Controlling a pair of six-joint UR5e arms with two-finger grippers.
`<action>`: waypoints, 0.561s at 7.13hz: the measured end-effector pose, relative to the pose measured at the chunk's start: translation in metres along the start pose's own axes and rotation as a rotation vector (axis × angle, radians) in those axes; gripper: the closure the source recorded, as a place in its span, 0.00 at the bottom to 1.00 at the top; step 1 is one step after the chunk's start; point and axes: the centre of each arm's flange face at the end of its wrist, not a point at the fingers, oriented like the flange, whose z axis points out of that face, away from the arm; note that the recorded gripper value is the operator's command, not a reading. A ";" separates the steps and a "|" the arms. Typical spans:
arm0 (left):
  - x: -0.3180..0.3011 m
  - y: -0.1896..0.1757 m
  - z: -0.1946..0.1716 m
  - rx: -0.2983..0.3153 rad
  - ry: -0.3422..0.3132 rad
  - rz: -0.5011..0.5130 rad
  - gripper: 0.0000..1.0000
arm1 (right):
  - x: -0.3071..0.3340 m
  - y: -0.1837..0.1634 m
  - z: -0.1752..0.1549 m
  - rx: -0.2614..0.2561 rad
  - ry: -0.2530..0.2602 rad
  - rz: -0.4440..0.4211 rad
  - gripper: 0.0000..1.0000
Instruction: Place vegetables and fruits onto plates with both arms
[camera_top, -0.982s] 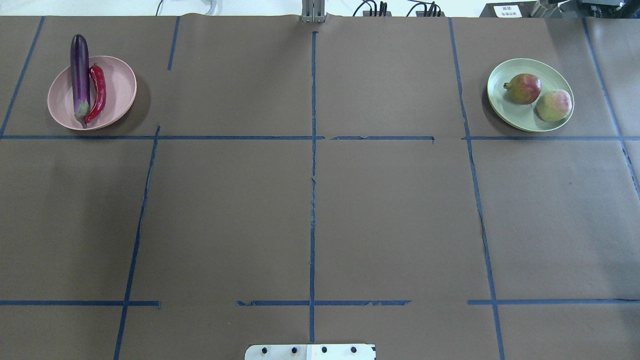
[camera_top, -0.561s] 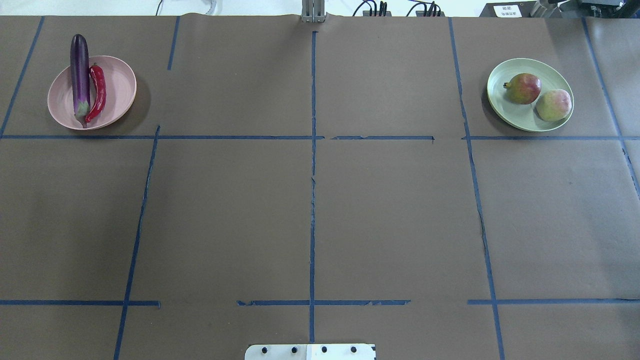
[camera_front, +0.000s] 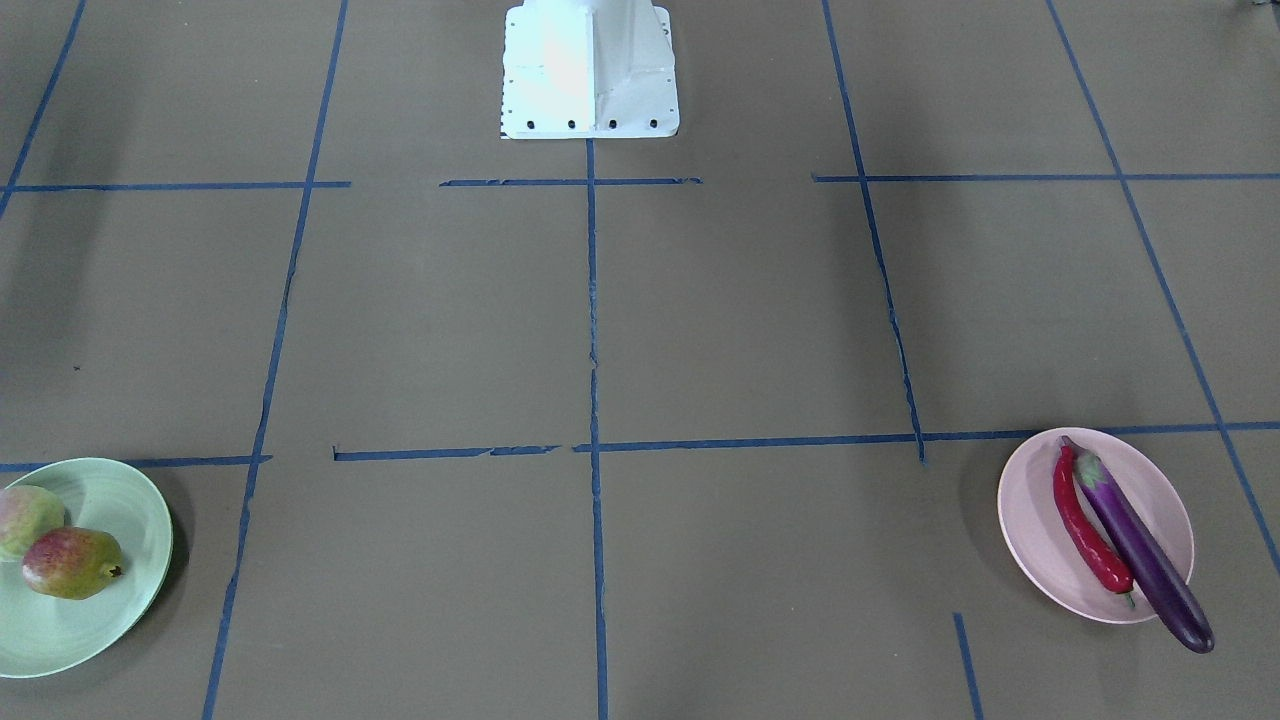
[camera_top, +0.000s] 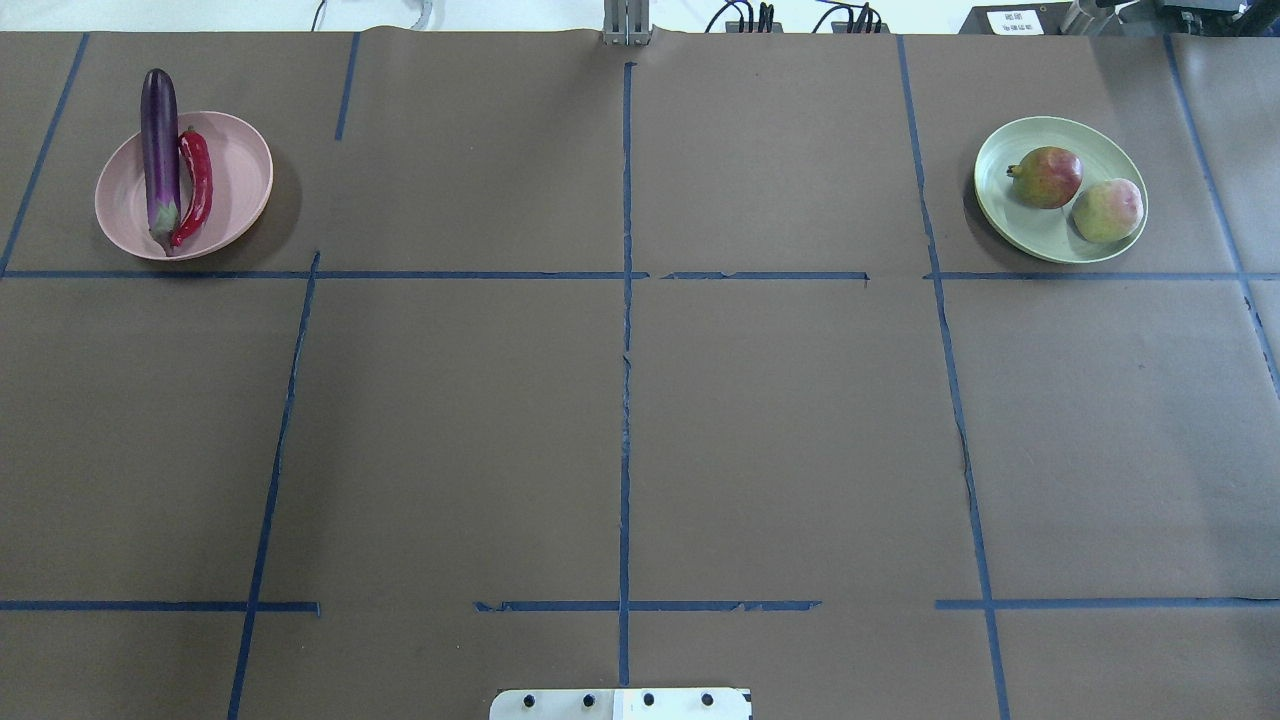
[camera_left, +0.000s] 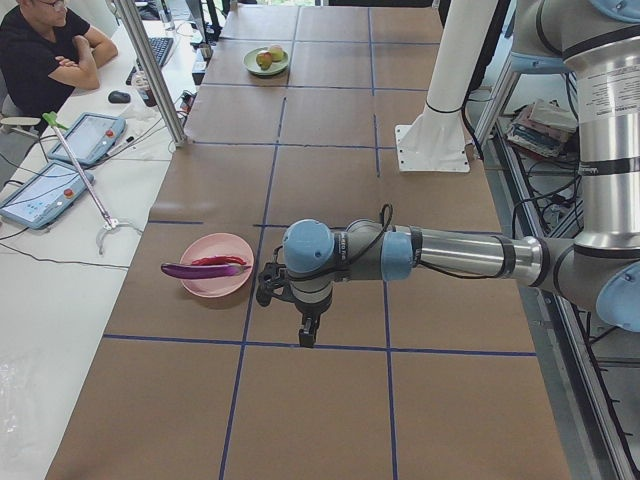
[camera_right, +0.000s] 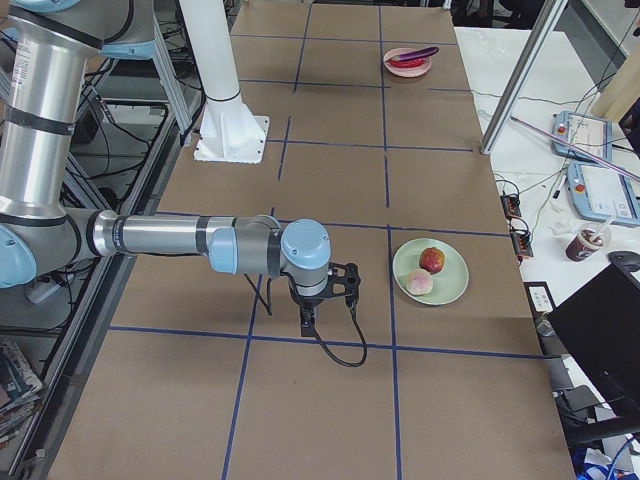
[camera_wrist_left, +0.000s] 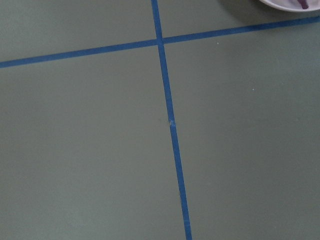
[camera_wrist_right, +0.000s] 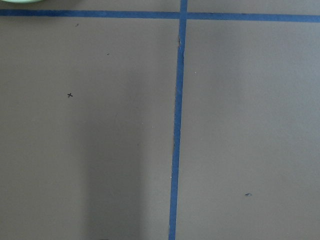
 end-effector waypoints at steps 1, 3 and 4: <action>0.005 0.002 0.004 -0.029 0.003 -0.010 0.00 | 0.003 0.004 0.002 -0.004 0.010 0.004 0.00; 0.010 0.002 0.012 -0.068 -0.004 -0.049 0.00 | 0.008 0.010 0.004 -0.013 0.041 0.005 0.00; 0.011 0.003 0.013 -0.069 -0.009 -0.073 0.00 | 0.009 0.013 0.004 -0.016 0.047 0.006 0.00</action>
